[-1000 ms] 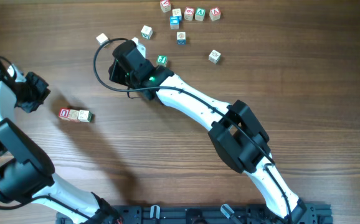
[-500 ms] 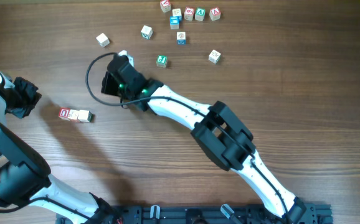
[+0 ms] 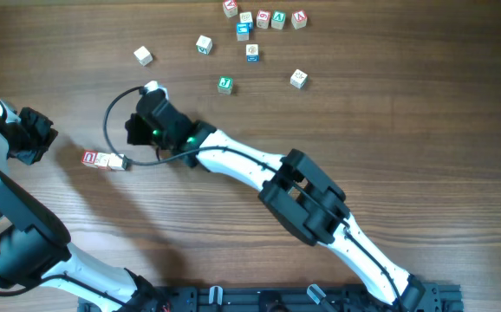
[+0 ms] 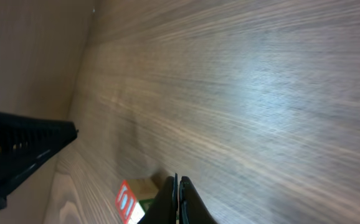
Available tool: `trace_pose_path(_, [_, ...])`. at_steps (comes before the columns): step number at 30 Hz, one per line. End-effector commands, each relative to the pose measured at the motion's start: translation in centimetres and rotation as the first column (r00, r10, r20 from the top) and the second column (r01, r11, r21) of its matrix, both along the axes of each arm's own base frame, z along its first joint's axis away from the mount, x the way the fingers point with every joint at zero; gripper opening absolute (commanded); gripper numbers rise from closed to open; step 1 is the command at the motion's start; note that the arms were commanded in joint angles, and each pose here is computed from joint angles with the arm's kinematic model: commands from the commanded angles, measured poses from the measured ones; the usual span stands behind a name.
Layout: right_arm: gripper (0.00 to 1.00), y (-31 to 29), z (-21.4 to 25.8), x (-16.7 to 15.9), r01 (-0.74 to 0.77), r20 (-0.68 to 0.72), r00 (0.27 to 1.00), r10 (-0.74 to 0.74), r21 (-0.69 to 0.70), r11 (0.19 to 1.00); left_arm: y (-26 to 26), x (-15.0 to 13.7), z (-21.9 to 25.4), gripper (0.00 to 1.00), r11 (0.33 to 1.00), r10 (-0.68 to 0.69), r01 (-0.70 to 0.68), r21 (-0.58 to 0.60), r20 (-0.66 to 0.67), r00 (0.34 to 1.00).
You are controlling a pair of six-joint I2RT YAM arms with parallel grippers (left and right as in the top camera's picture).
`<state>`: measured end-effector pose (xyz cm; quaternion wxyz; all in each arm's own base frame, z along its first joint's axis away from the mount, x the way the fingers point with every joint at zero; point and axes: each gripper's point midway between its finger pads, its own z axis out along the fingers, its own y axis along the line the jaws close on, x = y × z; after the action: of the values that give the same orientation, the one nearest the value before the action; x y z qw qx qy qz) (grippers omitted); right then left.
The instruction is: Form a horizontal line
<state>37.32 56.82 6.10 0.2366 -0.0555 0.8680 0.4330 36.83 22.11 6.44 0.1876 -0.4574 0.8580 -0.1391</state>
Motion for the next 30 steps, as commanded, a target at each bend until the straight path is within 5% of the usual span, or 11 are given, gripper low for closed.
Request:
trace_pose_path(1, [0.05, 1.0, -0.1, -1.0, 0.001, 0.076, 0.997, 0.001, -0.034, 0.999, -0.1, 0.2, -0.5, 0.04, 1.000, 0.003, -0.003, -0.019, -0.002, 1.000])
trace_pose_path(30, [0.05, 0.5, -2.9, -1.6, 0.037, -0.026, 0.999, -0.039, -0.057, 0.998, -0.3, 0.3, -0.5, 0.04, 1.000, -0.001, 0.001, -0.019, -0.002, 1.000])
